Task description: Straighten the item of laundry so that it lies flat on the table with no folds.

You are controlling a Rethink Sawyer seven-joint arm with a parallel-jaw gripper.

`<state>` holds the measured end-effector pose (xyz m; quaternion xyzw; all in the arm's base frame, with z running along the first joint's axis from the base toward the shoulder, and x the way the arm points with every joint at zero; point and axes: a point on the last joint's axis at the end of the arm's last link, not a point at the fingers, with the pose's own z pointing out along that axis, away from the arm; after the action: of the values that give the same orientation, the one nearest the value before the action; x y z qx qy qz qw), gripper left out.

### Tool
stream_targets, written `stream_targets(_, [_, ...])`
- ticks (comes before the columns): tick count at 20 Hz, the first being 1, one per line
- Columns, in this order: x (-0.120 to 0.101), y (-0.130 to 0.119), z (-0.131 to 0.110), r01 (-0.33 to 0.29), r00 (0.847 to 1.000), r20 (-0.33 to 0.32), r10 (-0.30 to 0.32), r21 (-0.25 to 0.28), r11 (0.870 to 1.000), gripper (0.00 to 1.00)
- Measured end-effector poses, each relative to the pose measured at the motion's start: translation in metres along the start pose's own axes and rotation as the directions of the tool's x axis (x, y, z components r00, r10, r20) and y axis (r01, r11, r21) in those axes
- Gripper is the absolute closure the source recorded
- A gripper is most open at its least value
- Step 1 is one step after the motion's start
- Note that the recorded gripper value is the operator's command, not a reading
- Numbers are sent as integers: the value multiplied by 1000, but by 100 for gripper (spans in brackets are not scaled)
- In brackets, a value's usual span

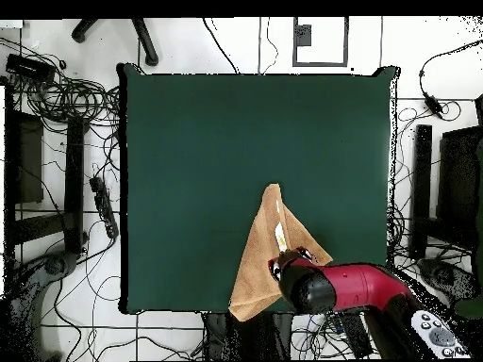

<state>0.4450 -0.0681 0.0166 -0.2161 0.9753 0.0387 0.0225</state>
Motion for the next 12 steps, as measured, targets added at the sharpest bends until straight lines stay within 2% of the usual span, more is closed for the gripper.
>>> stream_targets(12, [-19,25,25,27,999,26,-25,-84,996,100])
